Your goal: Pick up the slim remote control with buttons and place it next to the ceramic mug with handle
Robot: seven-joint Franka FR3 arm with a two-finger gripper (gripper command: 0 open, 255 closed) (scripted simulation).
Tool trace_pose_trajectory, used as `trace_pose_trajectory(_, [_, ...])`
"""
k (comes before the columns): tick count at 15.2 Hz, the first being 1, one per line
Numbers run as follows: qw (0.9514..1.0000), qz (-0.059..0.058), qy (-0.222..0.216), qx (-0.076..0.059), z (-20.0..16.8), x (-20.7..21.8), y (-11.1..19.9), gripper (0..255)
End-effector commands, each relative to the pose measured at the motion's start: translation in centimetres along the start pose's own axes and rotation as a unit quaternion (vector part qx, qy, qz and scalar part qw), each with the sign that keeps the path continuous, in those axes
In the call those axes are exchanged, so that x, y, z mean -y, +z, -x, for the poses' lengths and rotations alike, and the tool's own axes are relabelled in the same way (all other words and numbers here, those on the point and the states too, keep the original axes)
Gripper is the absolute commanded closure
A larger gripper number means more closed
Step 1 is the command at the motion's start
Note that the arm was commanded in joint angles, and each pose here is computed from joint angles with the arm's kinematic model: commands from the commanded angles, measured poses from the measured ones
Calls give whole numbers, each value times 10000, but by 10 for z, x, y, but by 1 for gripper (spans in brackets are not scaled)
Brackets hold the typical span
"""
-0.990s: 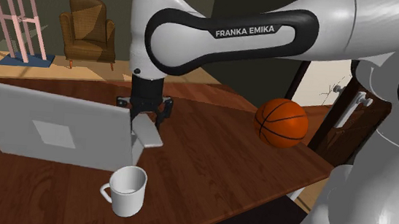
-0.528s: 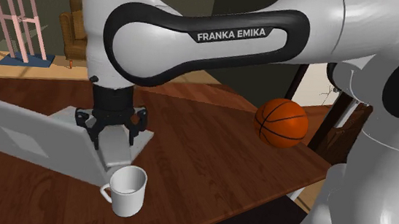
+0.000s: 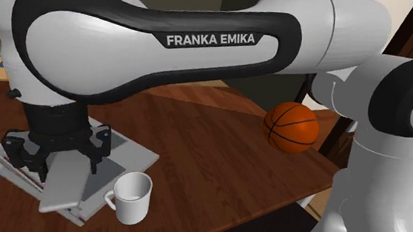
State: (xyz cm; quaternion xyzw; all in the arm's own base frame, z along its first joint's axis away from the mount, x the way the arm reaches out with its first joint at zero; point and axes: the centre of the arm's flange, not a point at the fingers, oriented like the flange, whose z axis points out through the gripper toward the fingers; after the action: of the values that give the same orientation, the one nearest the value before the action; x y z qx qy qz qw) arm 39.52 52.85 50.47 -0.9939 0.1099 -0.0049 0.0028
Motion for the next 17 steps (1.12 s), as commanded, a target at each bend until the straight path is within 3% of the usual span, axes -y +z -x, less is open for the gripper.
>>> trace_pose_trajectory(1, [10000, -6, -9, 7, 17, 26, 3, 255])
trace_pose_trajectory(7, [10000, -6, -9, 7, 60, 94, 3, 255])
trace_pose_trajectory(17, [10000, -7, -9, 7, 61, 93, 56, 255])
